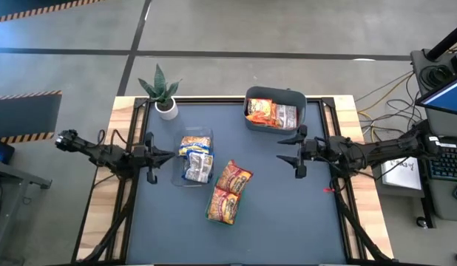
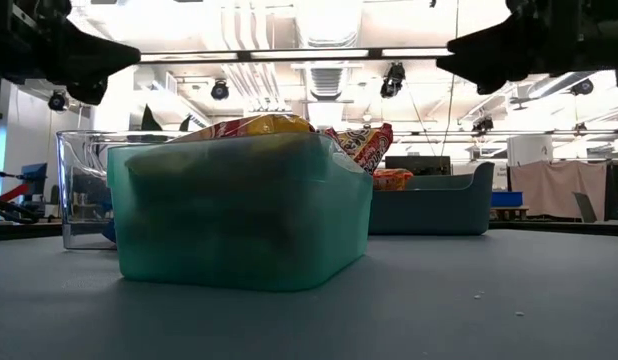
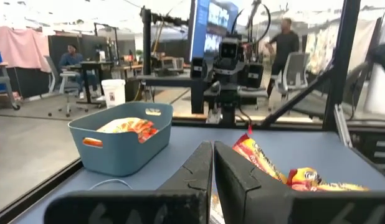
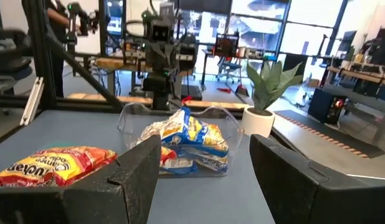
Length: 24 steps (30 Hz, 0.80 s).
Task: Sort Maruchan noodles
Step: Return to Home Position
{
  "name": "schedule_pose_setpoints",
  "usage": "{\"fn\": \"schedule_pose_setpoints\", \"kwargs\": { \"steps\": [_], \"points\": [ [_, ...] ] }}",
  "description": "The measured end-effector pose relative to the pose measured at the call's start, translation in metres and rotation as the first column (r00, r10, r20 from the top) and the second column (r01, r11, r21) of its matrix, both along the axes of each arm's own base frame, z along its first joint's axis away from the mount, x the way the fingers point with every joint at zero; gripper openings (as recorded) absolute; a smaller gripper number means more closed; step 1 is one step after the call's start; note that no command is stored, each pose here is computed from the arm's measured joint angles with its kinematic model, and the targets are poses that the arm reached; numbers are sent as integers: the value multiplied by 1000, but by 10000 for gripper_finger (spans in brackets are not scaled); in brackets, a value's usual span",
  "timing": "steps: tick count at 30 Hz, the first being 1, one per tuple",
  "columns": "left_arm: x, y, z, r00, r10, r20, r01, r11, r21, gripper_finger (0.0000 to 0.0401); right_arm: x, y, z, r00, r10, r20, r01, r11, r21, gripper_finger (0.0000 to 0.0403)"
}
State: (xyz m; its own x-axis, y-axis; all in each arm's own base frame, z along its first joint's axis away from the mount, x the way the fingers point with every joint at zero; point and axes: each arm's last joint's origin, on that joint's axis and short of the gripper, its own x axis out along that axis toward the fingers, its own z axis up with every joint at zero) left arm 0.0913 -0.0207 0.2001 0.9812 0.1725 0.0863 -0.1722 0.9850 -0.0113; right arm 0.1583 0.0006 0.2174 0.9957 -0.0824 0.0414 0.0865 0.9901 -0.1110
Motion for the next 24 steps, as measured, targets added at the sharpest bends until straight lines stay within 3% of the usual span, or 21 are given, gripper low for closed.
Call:
{"fn": "schedule_pose_setpoints", "kwargs": {
  "steps": [24],
  "points": [
    [1,-2,-26,998,-65,-18,63,996,-66,0,-47,-2,-3,984,-15,179,12,1000,16,233]
  ]
}}
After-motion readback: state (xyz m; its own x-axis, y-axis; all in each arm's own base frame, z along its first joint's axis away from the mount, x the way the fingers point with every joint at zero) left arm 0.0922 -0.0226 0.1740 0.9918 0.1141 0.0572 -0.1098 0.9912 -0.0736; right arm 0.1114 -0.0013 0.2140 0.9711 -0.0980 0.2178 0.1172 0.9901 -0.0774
